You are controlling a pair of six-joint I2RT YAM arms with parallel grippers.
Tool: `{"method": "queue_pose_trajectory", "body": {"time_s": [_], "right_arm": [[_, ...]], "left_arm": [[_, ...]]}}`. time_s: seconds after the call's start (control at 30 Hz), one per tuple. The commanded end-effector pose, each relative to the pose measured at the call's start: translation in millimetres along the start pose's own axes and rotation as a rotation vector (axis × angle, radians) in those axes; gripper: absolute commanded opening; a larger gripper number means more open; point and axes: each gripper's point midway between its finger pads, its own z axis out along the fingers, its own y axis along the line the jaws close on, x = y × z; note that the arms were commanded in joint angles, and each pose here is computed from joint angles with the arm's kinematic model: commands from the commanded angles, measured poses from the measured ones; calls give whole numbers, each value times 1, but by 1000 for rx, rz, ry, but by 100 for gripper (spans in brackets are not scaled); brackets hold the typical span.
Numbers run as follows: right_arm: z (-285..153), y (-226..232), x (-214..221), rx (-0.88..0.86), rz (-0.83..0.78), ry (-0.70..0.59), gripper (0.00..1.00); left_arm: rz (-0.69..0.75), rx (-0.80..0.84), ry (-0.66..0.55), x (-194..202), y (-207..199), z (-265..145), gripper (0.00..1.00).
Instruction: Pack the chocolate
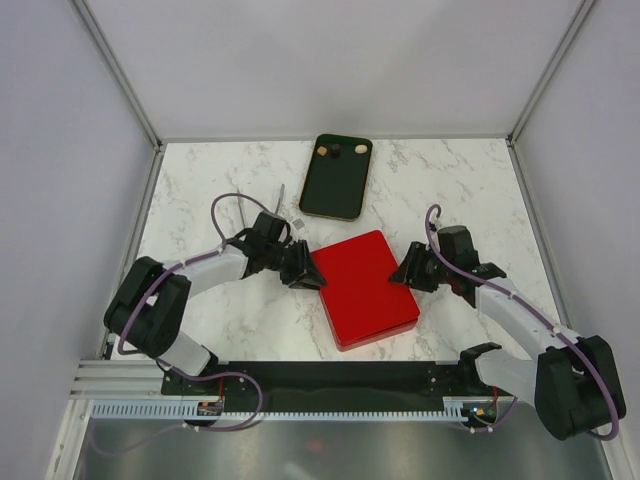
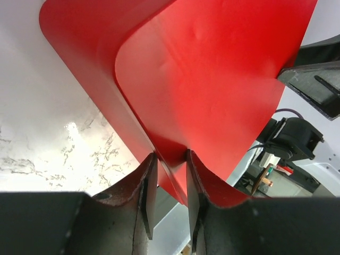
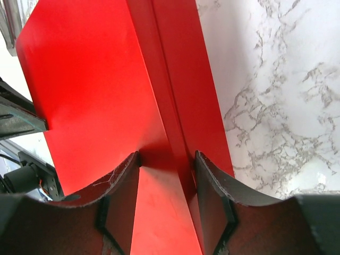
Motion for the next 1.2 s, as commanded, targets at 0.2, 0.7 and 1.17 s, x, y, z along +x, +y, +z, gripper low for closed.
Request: {"method": "queue_pose_trajectory", "body": {"time_s": [0.2,0.7,1.17], "right_arm": [[-1,7,21,-21,12,75,45],[-17,3,14,55,-42,75,61],[-19,-11,18,117,-61,71,54]], "left_arm": [[117,-90,-47,3,6,-8,38],[192,-98,-78,6,-5,-30,57],[196,-15,-57,9,-15,-22,55]]}}
